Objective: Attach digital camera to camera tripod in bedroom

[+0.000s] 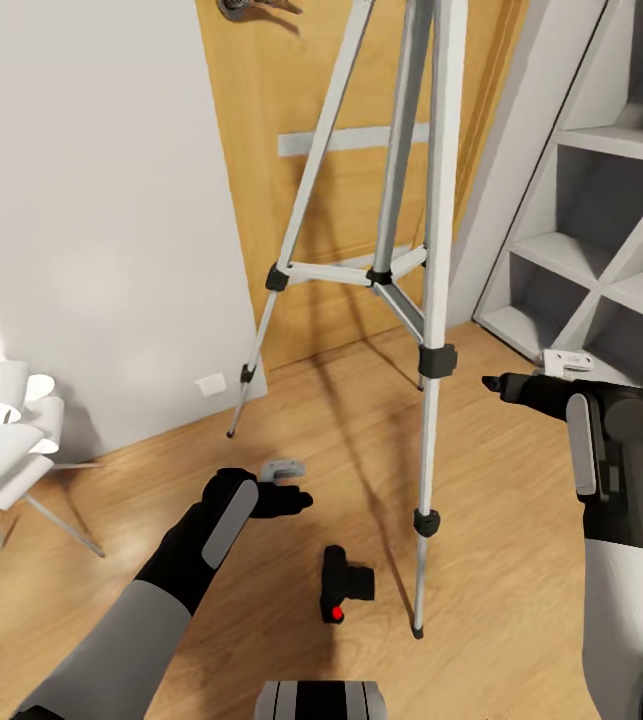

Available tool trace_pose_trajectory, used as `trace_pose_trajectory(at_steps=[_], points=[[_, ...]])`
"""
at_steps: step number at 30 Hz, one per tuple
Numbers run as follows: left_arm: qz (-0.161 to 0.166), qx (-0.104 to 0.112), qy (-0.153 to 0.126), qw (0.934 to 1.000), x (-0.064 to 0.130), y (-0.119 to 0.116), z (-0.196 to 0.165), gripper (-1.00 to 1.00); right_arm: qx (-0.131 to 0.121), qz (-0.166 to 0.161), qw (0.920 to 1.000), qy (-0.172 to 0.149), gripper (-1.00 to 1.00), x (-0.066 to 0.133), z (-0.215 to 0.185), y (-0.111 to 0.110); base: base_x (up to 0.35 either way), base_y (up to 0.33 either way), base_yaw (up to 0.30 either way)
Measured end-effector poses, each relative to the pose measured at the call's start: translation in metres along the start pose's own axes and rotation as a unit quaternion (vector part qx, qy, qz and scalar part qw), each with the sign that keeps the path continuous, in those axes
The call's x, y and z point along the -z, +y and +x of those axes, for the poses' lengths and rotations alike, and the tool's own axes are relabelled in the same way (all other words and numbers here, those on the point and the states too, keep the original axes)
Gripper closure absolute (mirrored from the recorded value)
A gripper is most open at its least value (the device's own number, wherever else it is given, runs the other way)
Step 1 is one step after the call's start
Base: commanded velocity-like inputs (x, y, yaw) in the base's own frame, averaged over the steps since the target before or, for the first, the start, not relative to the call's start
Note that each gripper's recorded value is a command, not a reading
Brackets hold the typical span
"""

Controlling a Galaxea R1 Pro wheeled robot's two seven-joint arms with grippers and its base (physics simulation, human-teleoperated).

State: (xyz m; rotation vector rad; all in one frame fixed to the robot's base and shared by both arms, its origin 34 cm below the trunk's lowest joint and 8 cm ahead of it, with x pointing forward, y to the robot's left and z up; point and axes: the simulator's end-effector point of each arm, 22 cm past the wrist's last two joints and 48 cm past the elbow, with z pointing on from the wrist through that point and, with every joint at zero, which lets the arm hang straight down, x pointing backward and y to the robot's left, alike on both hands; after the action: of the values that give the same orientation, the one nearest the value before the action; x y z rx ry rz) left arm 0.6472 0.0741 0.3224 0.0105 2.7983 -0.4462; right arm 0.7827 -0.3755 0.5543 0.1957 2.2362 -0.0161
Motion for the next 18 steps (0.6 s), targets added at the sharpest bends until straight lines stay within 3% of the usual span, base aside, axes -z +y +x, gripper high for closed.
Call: trace_pose_trajectory(at_steps=[8,18], points=[[0.000,0.000,-0.002,1.0000,0.0018,0.0005,-0.0012,-1.00,0.000,0.000,1.0000,-0.002,-1.00,0.0017,-0.0017,0.0000,0.001,0.078,-0.062],[0.000,0.000,-0.002,1.0000,0.0024,0.0006,-0.0016,-1.00,0.000,0.000,1.0000,-0.002,-1.00,0.0022,-0.0023,-0.0001,0.000,0.233,-0.048]])
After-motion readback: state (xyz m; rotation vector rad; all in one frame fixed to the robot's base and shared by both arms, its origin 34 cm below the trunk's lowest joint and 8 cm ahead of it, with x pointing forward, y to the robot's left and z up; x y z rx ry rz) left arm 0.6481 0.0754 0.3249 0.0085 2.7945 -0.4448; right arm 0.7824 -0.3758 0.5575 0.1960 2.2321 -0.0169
